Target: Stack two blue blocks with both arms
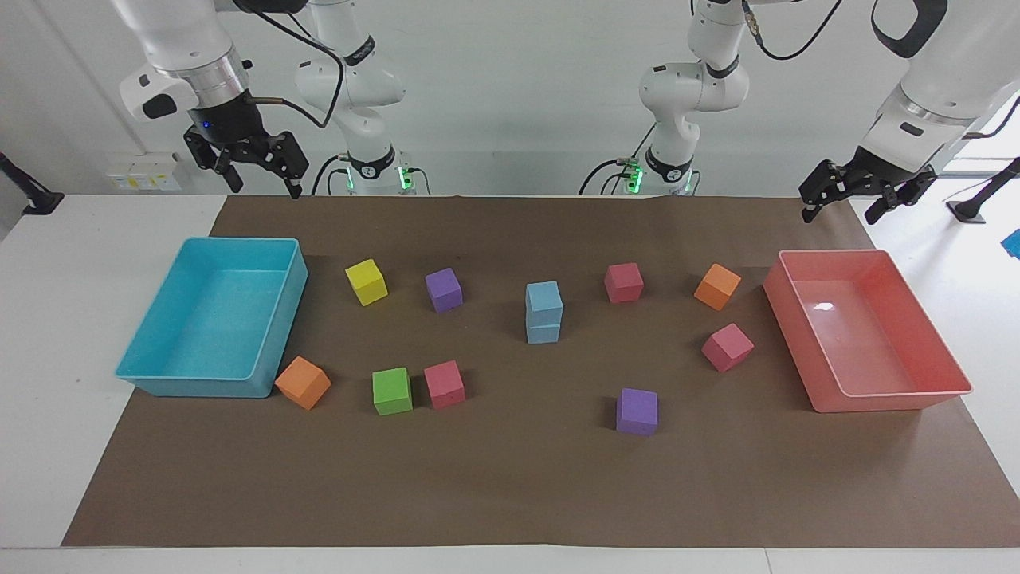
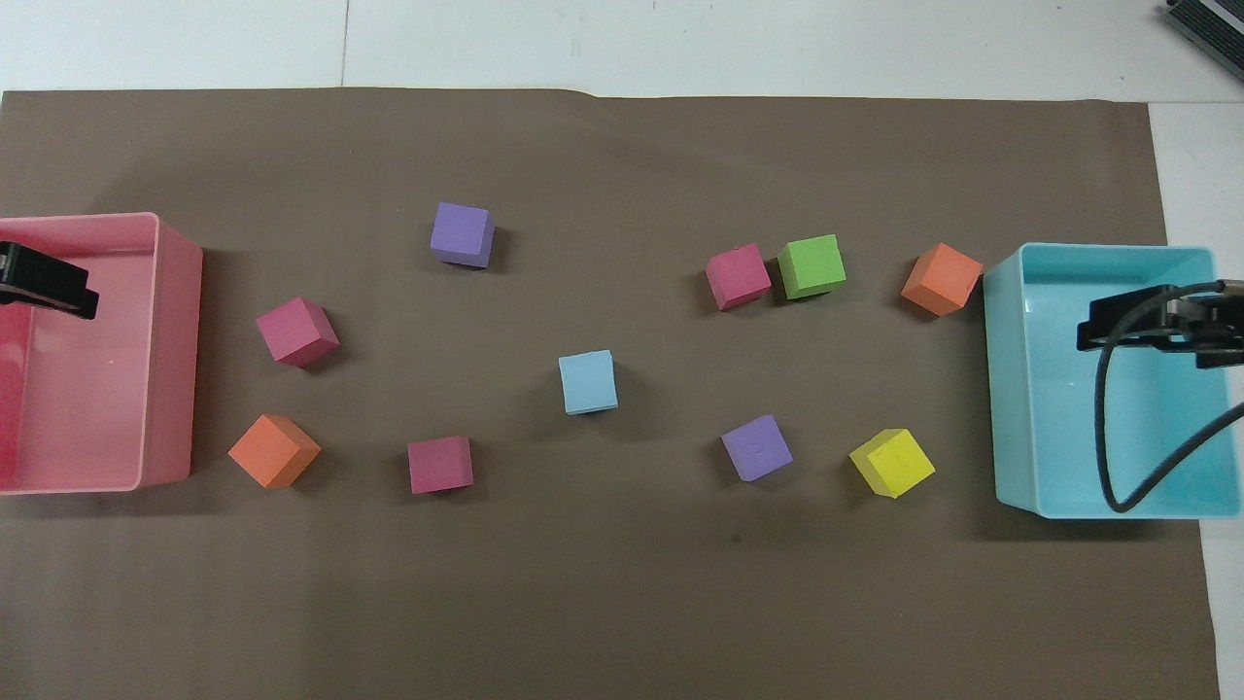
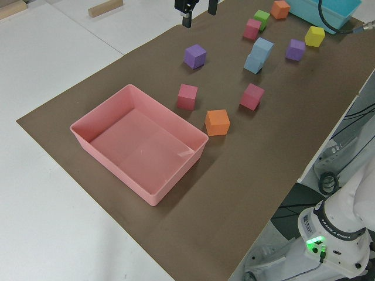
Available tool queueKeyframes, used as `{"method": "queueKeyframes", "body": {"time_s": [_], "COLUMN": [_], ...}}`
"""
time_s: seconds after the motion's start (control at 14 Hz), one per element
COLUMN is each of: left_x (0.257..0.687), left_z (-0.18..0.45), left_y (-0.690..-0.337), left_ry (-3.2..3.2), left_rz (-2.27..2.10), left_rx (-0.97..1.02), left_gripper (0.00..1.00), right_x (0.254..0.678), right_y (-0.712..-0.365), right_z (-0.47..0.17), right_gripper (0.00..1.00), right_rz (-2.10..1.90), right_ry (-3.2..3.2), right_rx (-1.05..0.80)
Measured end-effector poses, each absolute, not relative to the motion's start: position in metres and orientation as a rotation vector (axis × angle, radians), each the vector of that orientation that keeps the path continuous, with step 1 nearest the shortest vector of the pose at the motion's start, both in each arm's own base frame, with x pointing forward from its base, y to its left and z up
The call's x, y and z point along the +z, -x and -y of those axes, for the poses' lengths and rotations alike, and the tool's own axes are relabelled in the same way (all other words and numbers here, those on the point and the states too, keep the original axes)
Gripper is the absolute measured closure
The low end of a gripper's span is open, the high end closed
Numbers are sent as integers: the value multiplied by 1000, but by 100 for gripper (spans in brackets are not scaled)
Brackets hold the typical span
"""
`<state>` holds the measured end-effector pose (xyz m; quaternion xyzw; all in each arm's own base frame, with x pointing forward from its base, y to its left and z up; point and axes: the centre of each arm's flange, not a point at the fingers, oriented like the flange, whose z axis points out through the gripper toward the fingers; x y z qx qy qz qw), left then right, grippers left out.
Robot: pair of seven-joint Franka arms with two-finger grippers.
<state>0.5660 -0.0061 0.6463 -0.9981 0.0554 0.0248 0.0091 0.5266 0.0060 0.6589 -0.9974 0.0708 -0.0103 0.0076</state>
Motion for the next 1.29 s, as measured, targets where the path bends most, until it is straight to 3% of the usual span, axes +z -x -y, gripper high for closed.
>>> {"method": "queueKeyframes", "body": {"time_s": [1.29], "left_x": [644], "left_z": [5], "left_y": [-560], "left_ry": [3118], "left_rz": [-171], "left_rx": [93], "left_gripper": [0], "right_x": [656], "right_y": [-523], "right_z": [10], "right_gripper": [0], "right_rz": [-109], "right_ry": [3128], "right_rx": [19]}}
